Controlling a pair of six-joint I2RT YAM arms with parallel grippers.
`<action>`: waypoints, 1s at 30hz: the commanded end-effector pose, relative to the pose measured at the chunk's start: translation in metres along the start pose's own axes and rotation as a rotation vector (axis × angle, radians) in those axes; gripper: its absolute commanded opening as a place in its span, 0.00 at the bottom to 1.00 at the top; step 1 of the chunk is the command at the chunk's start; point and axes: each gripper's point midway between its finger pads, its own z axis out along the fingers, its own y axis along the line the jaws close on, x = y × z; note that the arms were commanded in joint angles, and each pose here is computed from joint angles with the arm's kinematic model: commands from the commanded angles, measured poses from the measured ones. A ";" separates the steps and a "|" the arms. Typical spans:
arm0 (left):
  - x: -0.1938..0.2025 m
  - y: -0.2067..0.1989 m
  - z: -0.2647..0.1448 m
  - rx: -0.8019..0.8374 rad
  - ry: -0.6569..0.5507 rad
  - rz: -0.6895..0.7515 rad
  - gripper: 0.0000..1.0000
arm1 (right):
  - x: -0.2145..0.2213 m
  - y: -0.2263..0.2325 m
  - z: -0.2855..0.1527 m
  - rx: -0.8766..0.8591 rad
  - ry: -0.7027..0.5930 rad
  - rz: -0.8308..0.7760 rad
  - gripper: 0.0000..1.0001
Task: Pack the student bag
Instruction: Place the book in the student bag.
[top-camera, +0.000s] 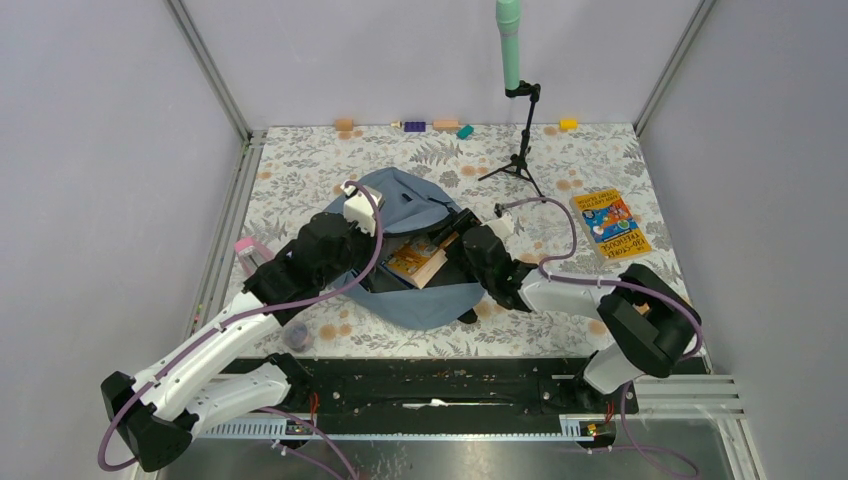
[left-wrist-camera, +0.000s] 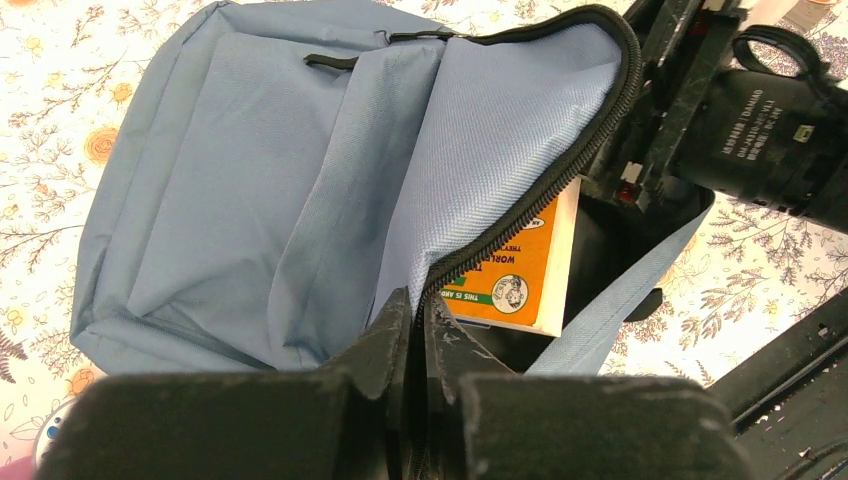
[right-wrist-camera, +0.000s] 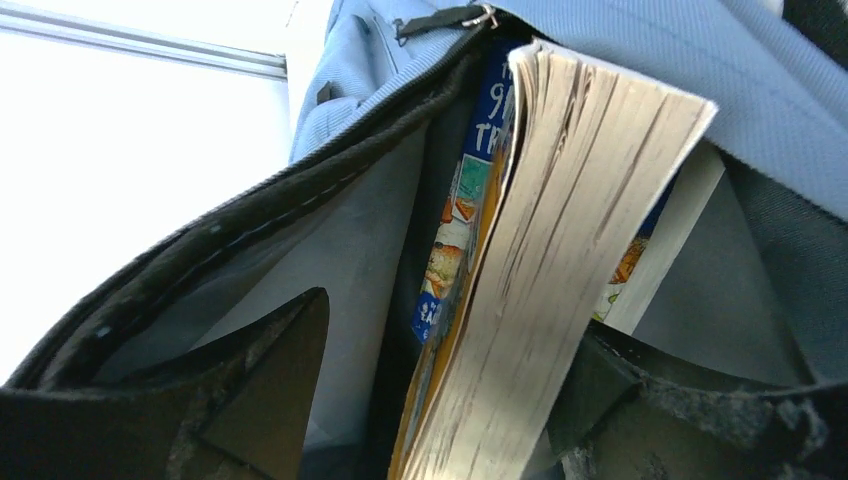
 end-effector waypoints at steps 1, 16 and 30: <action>-0.027 -0.003 -0.003 0.021 -0.094 0.002 0.00 | -0.029 0.025 -0.017 -0.071 -0.124 -0.089 0.79; -0.024 0.003 0.000 -0.012 -0.082 0.015 0.00 | -0.061 -0.018 -0.082 -0.027 -0.205 -0.444 0.91; -0.023 0.002 0.000 -0.006 -0.076 0.020 0.00 | -0.180 -0.106 -0.121 0.369 -0.099 -0.761 1.00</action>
